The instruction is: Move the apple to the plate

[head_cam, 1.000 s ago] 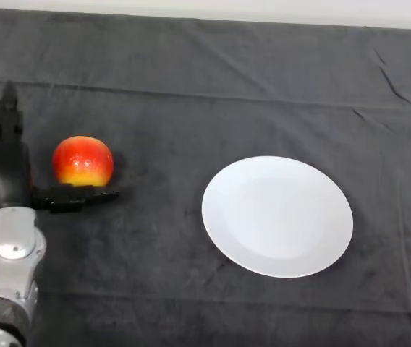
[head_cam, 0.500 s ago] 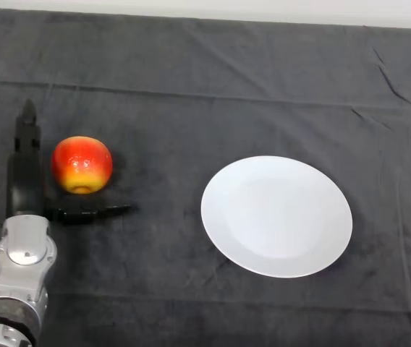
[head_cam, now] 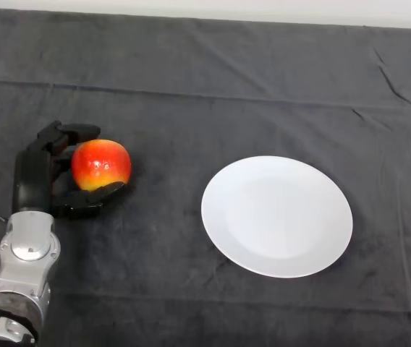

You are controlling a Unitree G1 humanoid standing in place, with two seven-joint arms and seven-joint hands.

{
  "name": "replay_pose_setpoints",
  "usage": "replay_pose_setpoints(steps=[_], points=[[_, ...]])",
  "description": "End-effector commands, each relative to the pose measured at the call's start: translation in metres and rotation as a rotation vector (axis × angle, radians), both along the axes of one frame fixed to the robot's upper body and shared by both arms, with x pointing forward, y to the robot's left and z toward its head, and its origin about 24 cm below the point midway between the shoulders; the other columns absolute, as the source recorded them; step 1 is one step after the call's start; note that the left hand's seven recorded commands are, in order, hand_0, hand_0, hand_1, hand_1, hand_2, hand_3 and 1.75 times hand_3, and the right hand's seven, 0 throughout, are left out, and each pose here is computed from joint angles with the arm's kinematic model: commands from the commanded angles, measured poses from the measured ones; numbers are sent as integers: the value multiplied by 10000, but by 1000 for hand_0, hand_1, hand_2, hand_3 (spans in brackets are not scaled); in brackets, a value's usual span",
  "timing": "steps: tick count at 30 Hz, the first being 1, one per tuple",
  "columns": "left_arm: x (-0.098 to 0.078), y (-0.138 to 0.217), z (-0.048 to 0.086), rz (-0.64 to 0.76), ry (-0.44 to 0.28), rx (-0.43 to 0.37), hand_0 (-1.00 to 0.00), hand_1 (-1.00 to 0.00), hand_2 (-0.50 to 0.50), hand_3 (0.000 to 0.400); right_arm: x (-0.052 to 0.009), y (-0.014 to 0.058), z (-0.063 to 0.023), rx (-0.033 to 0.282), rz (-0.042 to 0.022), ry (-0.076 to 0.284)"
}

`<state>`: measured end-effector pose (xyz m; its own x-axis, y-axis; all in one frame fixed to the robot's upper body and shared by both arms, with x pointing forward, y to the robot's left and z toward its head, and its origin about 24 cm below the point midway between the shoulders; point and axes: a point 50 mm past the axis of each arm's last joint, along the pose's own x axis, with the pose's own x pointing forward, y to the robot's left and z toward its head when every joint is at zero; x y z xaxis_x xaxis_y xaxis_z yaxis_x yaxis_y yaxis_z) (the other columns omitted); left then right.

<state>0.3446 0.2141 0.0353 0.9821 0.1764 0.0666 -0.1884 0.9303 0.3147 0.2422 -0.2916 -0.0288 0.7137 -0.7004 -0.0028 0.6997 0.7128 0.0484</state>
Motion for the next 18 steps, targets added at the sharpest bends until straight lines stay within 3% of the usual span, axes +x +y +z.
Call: replay_pose_setpoints(steps=[1,7,11,18], points=[[127,-95,142,-297,-190,308,-1000,-1000,0,400,-540,257,-585,1702,-158,2781],[181,-154,234,-474,-508,600,-1000,-1000,0,400,-540,259,-584,1701,-157,2774],[206,-239,288,-657,-824,820,-1000,-1000,0,400,-487,280,-569,1711,-150,2767],[238,-408,399,-1147,-1521,1182,-1000,-1000,0,400,-479,284,-568,1729,-141,2776]])
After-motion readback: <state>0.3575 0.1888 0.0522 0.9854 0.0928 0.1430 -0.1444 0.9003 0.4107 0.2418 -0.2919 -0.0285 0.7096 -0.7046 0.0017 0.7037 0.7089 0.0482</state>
